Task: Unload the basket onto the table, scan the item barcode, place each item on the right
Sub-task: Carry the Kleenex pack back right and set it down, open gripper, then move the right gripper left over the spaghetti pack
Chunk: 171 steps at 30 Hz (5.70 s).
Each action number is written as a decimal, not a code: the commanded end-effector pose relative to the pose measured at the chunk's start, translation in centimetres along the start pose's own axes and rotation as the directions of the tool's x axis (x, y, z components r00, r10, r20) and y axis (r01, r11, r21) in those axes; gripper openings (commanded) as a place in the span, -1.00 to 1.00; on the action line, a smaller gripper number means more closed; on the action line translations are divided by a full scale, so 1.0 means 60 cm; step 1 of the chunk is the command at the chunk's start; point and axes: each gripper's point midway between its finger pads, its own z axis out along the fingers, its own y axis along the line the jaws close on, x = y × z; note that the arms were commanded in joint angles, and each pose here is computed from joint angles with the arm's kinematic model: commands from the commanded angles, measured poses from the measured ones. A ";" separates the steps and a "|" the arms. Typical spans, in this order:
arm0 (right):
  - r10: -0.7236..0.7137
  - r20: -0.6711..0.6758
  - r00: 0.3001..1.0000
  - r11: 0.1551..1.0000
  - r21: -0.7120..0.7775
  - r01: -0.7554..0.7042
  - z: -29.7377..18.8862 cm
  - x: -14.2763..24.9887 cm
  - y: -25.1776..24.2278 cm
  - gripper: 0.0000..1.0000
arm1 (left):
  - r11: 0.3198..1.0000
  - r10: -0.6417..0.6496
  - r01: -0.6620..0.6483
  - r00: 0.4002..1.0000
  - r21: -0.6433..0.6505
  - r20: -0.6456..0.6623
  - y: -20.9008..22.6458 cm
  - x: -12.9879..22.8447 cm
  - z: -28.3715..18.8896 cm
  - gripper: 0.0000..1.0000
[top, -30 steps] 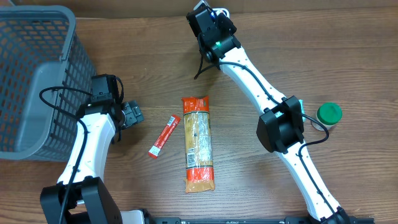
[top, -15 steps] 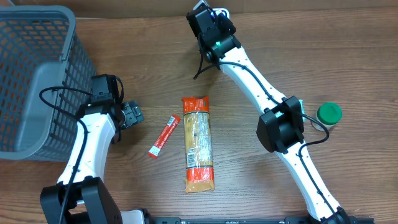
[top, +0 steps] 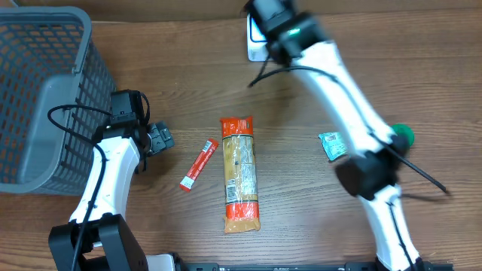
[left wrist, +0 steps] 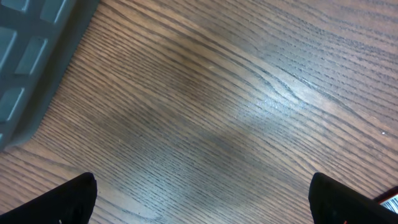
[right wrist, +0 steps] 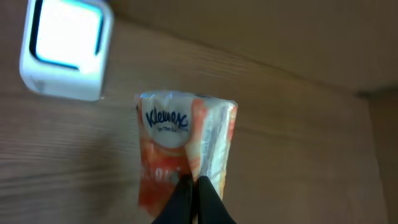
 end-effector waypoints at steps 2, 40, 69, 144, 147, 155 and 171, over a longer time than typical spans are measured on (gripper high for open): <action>0.341 0.016 0.940 0.937 -0.094 -0.338 -0.121 0.001 -0.147 -0.93 | 1.000 0.006 -0.007 1.000 0.015 0.023 -0.006 -0.013 -0.009 1.00; 0.253 -0.628 0.735 0.899 -0.129 -0.420 -0.078 0.355 -0.181 -0.93 | 1.000 0.006 -0.007 1.000 0.015 0.023 -0.006 -0.013 -0.009 1.00; 0.189 -0.739 0.647 0.928 -0.081 -0.364 0.024 0.502 -0.116 0.52 | 1.000 0.006 -0.007 1.000 0.015 0.023 -0.006 -0.013 -0.009 1.00; -0.090 -0.405 0.910 0.847 -0.512 -0.144 -0.071 0.396 0.324 0.65 | 1.000 0.006 -0.007 1.000 0.015 0.023 -0.006 -0.013 -0.009 1.00; -0.125 -0.432 0.893 0.859 -0.497 -0.120 -0.055 0.424 0.344 0.65 | 1.000 0.006 -0.007 1.000 0.015 0.023 -0.006 -0.013 -0.009 1.00; -0.146 -0.449 0.881 0.891 -0.447 -0.080 -0.018 0.452 0.354 0.67 | 1.000 0.006 -0.007 1.000 0.015 0.023 -0.006 -0.013 -0.009 1.00; -0.025 -0.478 0.878 0.954 -0.274 -0.122 0.056 0.425 0.257 0.82 | 1.000 0.006 -0.007 1.000 0.015 0.023 -0.006 -0.013 -0.009 0.99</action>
